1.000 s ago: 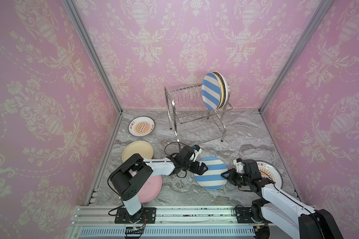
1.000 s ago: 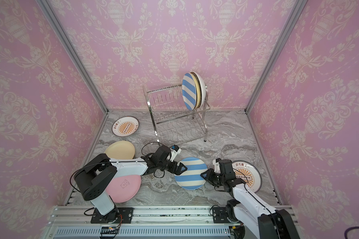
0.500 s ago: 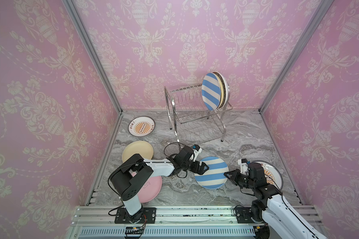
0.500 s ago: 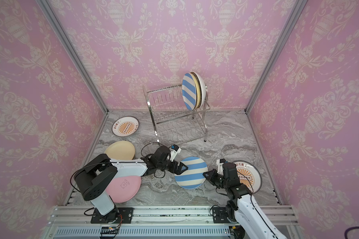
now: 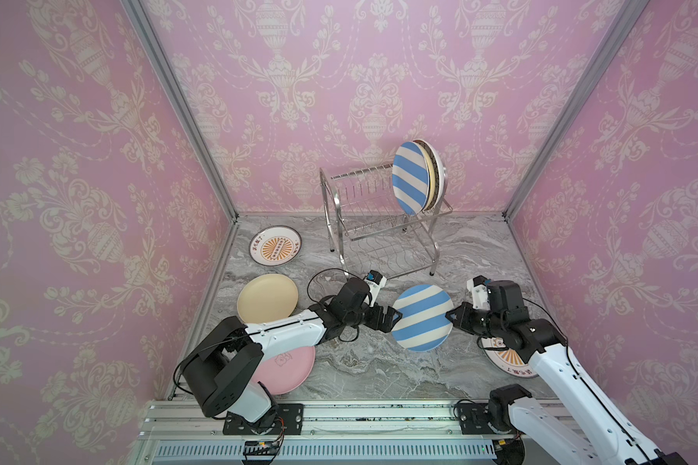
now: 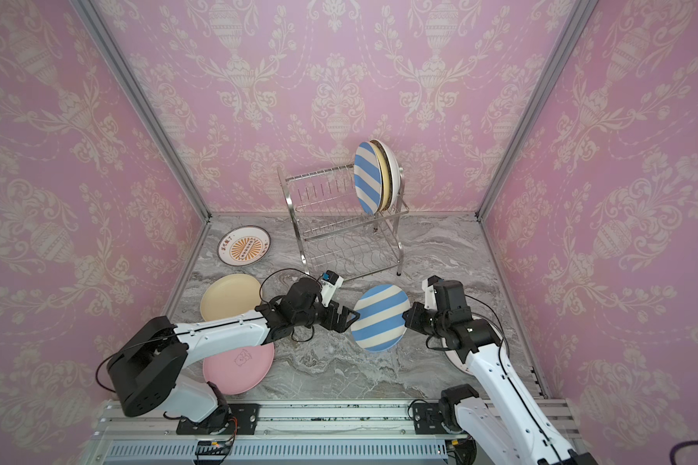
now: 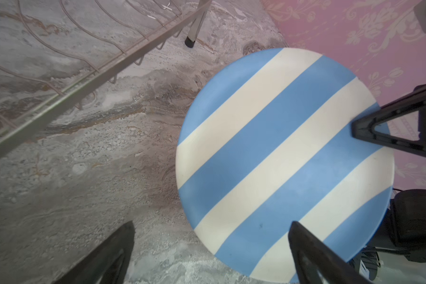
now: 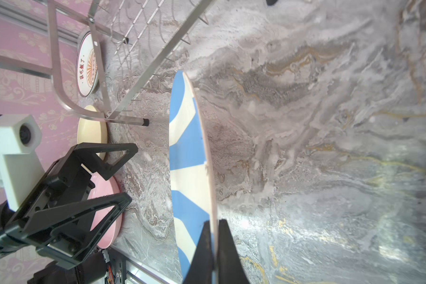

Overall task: Load plates into a dish rack
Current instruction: Pick up the plate from the center of the table.

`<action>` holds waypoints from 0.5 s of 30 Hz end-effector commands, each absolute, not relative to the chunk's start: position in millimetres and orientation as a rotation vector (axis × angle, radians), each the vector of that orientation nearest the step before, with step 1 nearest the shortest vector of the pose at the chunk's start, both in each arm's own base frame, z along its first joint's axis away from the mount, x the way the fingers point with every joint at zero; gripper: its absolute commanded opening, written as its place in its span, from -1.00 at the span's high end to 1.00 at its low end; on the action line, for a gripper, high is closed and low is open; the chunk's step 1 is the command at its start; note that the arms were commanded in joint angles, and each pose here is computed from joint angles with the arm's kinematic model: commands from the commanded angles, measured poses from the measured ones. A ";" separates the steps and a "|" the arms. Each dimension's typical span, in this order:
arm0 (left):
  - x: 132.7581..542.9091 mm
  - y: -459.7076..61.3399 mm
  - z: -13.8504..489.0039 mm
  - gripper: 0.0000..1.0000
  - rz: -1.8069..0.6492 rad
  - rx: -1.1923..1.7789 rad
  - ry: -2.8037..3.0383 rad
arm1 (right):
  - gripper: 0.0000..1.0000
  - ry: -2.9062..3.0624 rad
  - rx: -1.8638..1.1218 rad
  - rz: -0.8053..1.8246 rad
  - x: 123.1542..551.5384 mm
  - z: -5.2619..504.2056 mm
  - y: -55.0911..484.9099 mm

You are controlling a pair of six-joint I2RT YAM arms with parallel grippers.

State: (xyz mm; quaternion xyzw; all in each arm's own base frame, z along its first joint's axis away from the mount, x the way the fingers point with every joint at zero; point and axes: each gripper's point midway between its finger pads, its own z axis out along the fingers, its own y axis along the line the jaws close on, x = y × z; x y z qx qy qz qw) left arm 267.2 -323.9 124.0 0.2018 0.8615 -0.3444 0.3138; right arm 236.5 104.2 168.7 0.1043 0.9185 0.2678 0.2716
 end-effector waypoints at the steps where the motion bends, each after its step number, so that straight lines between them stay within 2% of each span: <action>1: 272.5 -295.5 125.2 -0.99 -0.746 0.542 2.287 | 1.00 2.490 0.079 0.619 230.1 202.8 100.4; 9: 277.6 -257.1 175.3 -0.99 -0.672 0.488 2.182 | 1.00 2.277 -0.250 0.749 224.5 323.8 129.4; 15: 280.4 -222.4 211.2 -0.99 -0.679 0.392 2.085 | 1.00 2.125 -0.405 0.762 222.2 393.9 142.8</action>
